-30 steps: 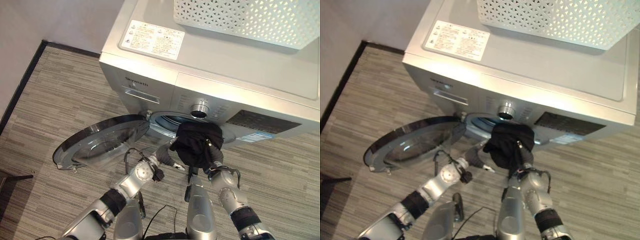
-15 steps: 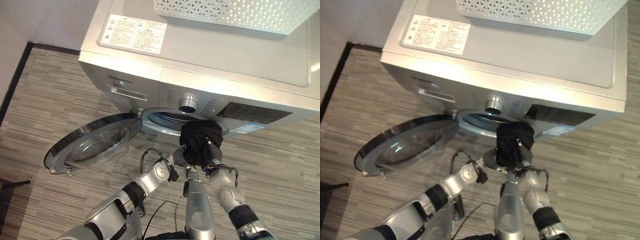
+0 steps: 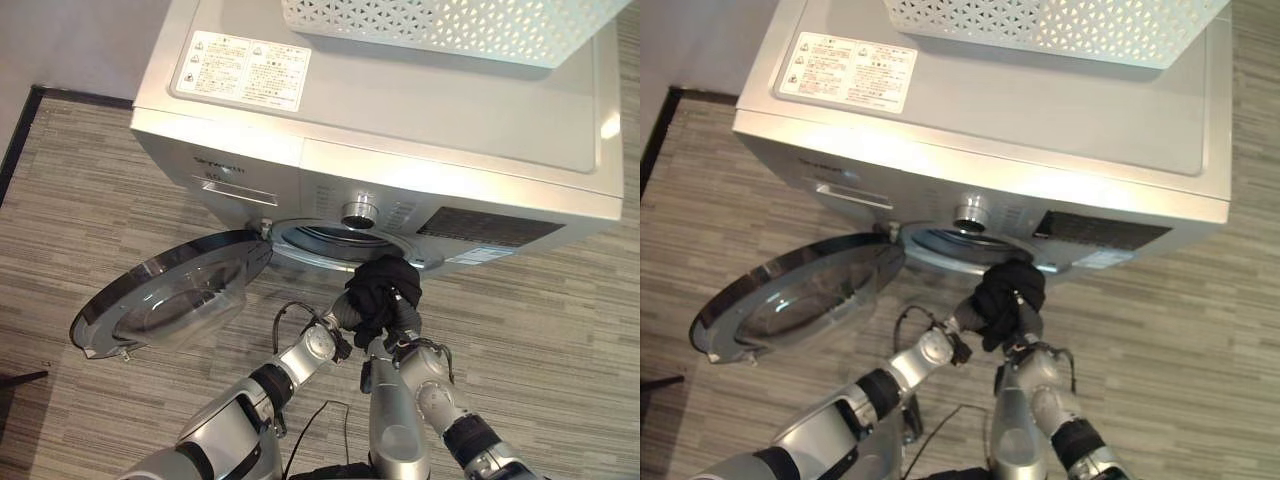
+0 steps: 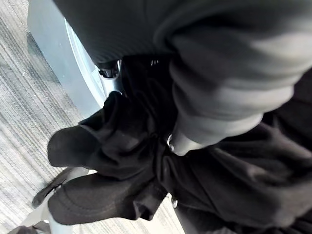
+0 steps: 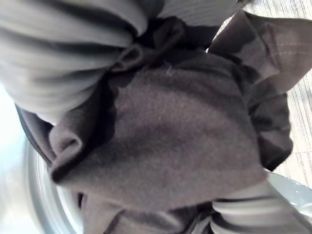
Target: Grab the laundry basket,head to the washer,open it,put in the laundry and shut it.
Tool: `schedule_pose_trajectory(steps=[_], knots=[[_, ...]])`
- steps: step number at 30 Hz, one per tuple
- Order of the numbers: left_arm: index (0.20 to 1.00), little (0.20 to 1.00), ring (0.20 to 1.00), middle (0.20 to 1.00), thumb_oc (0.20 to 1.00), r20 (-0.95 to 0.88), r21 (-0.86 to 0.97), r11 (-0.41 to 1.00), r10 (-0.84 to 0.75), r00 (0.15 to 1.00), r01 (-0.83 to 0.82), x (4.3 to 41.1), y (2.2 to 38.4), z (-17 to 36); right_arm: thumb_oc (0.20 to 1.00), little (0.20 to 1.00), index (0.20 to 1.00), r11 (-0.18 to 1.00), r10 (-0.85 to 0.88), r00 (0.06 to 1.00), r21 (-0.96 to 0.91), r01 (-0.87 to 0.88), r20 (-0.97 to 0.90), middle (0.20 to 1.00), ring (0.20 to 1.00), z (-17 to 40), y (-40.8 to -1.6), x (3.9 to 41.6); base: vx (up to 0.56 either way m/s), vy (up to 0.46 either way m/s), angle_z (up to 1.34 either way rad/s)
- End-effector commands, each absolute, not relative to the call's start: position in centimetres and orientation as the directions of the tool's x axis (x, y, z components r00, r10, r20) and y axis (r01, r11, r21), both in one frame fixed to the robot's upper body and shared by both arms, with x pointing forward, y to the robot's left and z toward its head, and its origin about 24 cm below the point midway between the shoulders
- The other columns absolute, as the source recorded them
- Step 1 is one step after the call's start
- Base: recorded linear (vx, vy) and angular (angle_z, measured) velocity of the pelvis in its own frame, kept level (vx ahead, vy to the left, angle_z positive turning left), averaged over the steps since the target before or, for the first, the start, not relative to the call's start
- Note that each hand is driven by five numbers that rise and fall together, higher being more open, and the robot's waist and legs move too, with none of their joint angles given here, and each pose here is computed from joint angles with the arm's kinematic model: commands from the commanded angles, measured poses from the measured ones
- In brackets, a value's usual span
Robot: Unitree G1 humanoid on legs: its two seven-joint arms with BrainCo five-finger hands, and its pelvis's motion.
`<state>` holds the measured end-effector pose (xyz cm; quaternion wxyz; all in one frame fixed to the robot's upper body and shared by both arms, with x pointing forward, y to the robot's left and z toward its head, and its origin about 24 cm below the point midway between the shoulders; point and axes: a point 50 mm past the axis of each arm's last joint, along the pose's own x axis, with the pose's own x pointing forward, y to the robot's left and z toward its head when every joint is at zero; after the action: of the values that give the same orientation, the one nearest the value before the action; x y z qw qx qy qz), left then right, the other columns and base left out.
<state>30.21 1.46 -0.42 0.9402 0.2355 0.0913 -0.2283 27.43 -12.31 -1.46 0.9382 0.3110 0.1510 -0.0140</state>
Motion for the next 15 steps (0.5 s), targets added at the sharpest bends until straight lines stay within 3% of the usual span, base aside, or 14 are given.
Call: schedule_pose_trajectory(steps=[1, 2, 3, 9, 15], knots=[[0.200, 0.200, 0.200, 0.200, 0.200, -0.147, 0.325, 0.865, -0.354, 0.924, 0.383, 30.3, 0.4, 1.4, 0.671, 0.671, 0.671, 0.788, 0.186, 0.965, 0.615, -0.032, -0.187, 0.671, 0.671, 0.0, -9.5, 27.3, 0.00, -0.014, 0.05], [0.200, 0.200, 0.200, 0.200, 0.200, -0.147, 0.325, 0.865, -0.353, 0.924, 0.383, 30.3, 0.4, 1.4, 1.000, 1.000, 1.000, 0.788, 0.186, 0.965, 0.615, -0.032, -0.187, 1.000, 1.000, 0.0, -9.5, 27.3, -0.02, -0.029, 0.07], [0.200, 0.200, 0.200, 0.200, 0.200, -0.150, 0.265, 0.902, -0.310, 0.939, 0.340, 30.6, 1.1, 1.2, 1.000, 1.000, 1.000, 0.851, 0.173, 0.967, 0.523, -0.051, -0.186, 1.000, 1.000, 0.1, -10.0, 27.5, -0.01, -0.021, 0.07], [0.200, 0.200, 0.200, 0.200, 0.200, -0.176, 0.184, 0.950, -0.223, 0.959, 0.254, 31.0, 2.3, 0.8, 1.000, 1.000, 1.000, 0.956, 0.126, 0.978, 0.283, -0.074, -0.169, 1.000, 1.000, 0.4, -11.1, 27.9, 0.00, -0.004, -0.01], [0.200, 0.200, 0.200, 0.200, 0.200, -0.190, 0.073, 0.991, -0.100, 0.977, 0.116, 31.4, 4.4, 0.5, 1.000, 1.000, 1.000, 0.985, 0.034, 0.961, 0.170, 0.013, -0.274, 1.000, 1.000, -2.3, -13.3, 26.1, 0.00, -0.001, 0.01]])
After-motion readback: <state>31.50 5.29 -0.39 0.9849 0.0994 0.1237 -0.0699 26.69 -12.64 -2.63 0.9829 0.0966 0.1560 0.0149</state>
